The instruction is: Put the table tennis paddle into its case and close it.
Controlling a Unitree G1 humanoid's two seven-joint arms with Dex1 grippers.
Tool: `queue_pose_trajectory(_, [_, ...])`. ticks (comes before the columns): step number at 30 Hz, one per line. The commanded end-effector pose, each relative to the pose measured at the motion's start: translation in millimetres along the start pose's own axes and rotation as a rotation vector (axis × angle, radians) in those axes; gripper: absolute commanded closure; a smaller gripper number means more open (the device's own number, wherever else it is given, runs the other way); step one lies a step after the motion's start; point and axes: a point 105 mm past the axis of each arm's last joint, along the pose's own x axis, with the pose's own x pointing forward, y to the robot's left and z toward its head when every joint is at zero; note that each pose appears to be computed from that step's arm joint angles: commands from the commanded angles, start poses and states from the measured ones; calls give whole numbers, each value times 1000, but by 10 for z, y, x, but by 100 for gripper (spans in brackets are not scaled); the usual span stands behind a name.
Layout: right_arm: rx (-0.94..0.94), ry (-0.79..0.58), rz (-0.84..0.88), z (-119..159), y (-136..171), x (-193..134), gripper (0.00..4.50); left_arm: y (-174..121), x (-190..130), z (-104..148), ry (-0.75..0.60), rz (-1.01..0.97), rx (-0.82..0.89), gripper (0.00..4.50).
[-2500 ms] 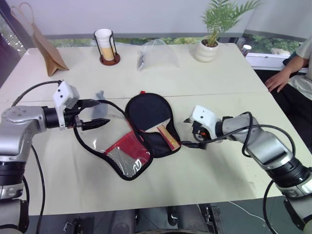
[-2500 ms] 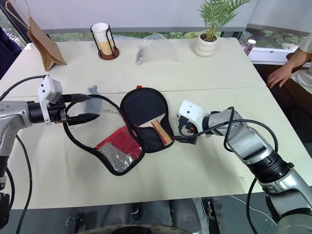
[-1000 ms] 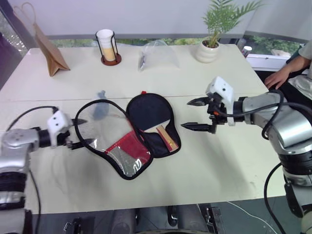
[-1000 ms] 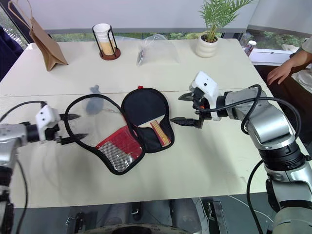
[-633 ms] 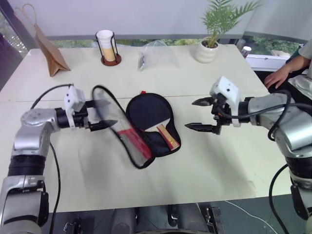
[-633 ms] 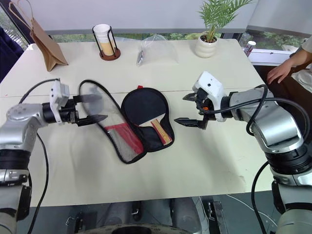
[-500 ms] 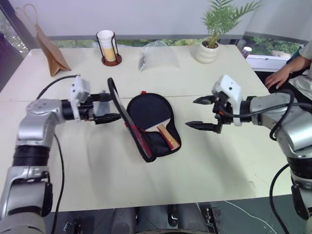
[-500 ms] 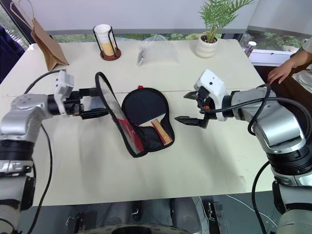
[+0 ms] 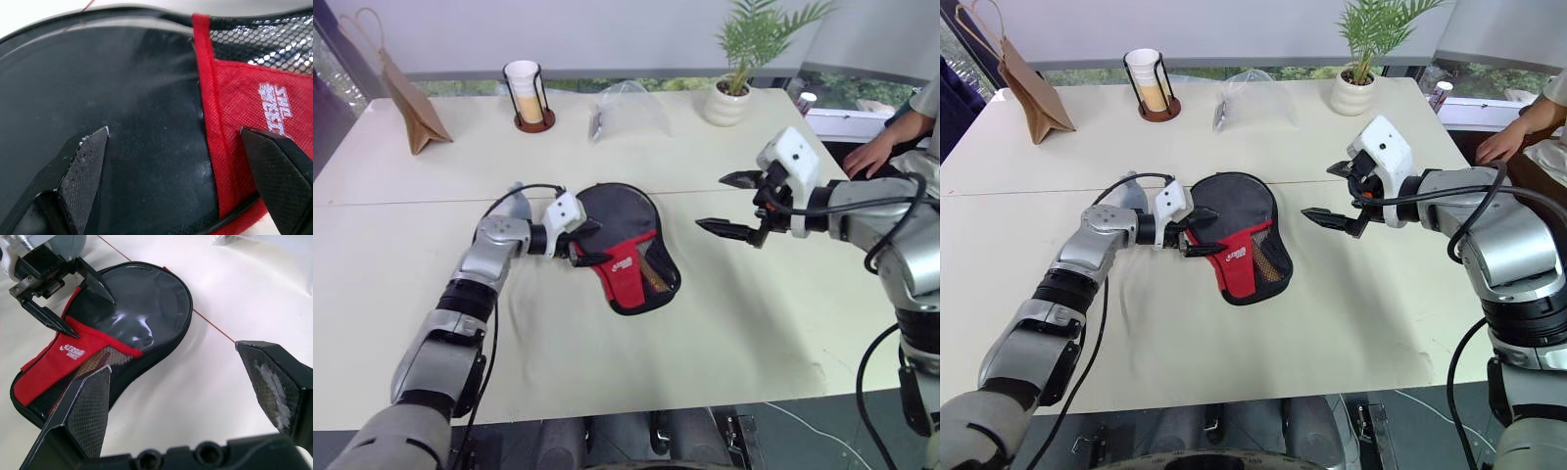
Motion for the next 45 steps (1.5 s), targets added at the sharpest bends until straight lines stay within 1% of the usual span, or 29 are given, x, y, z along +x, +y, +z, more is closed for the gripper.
queue_pose_trajectory(1, [-28,-41,-12,117,13,-45,2,21,-41,157,-27,-10,37,2])
queue_pose_trajectory(4, [-33,-38,14,96,61,6,2,37,-108,262,-63,-13,29,2])
queue_pose_trajectory(5, [-9,-36,32,67,78,62,2,40,-179,348,-104,-16,16,2])
queue_pose_trajectory(8, [147,-32,107,-27,151,227,2,63,-445,577,-204,-5,-27,2])
queue_pose_trajectory(10, [202,0,137,-108,187,299,2,58,-590,653,-228,7,-38,2])
queue_pose_trajectory(12, [311,48,185,-208,251,370,2,58,-746,696,-240,35,-47,2])
queue_pose_trajectory(14, [393,81,243,-269,343,420,2,66,-869,694,-233,73,-48,2])
queue_pose_trajectory(18, [476,112,308,-310,482,505,2,62,-1013,633,-212,134,-62,2])
queue_pose_trajectory(22, [528,149,358,-369,660,589,2,25,-1099,602,-204,173,-74,2])
queue_pose_trajectory(25, [540,180,380,-465,802,673,2,19,-1161,586,-204,208,-83,2])
queue_pose_trajectory(28, [547,199,374,-527,830,719,2,4,-1184,588,-206,225,-88,2])
queue_pose_trajectory(32, [546,213,336,-620,771,769,2,-31,-1214,555,-188,241,-85,2])
queue_pose_trajectory(39, [560,219,292,-663,660,726,2,-75,-1237,526,-177,251,-85,2])
queue_pose_trajectory(42, [574,246,302,-732,720,722,2,-78,-1241,515,-174,256,-86,2])
queue_pose_trajectory(45, [575,276,348,-791,889,776,2,-82,-1238,500,-168,257,-82,2])
